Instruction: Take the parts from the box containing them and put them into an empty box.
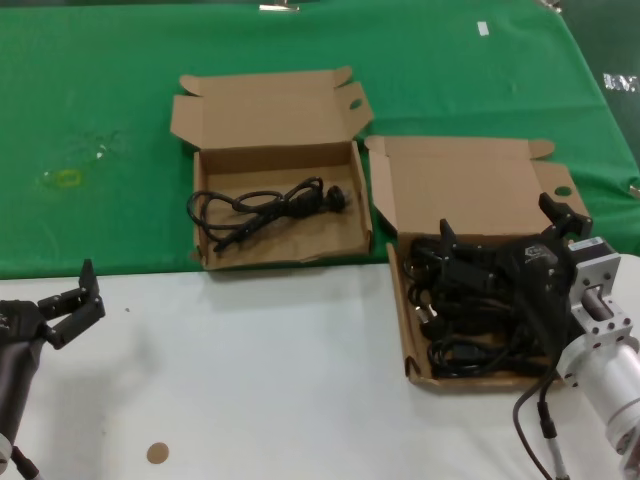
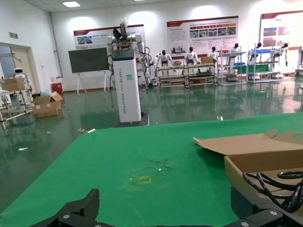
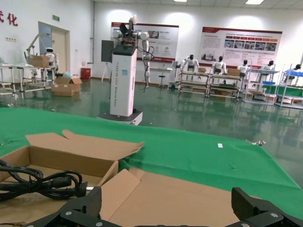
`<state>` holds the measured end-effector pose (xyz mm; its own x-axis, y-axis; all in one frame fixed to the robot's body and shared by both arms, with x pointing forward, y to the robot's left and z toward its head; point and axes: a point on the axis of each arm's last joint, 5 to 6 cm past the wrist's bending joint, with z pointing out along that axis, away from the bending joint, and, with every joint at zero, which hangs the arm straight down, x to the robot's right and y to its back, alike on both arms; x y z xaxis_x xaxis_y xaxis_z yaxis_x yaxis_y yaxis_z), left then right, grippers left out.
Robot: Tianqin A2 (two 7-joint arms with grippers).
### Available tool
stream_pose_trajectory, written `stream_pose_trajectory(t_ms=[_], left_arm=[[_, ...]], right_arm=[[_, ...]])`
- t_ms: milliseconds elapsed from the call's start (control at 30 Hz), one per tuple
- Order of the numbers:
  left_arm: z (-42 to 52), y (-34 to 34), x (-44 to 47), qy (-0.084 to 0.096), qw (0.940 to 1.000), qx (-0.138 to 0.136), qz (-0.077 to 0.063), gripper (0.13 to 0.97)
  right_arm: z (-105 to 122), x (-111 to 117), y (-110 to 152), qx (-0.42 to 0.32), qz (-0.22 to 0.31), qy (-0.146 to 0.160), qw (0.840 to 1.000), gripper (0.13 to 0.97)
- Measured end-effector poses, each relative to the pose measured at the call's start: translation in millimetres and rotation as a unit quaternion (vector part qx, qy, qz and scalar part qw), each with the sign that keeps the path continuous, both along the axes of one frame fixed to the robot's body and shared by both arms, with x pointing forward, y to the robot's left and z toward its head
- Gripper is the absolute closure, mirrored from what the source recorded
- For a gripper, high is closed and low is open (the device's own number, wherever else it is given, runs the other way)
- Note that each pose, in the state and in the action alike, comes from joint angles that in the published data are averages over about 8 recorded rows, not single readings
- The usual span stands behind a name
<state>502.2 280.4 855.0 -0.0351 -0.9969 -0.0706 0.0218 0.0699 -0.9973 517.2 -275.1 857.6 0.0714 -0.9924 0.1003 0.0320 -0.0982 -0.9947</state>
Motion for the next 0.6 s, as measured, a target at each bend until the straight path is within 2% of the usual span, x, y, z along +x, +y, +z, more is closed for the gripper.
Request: stream_pose_trajectory(t_ms=[600], left_arm=[[0.0, 0.0, 0.0, 0.0, 1.0, 0.0, 0.0, 0.132]], right_arm=[[0.0, 0.0, 0.0, 0.0, 0.0, 0.0, 1.0, 0.13]])
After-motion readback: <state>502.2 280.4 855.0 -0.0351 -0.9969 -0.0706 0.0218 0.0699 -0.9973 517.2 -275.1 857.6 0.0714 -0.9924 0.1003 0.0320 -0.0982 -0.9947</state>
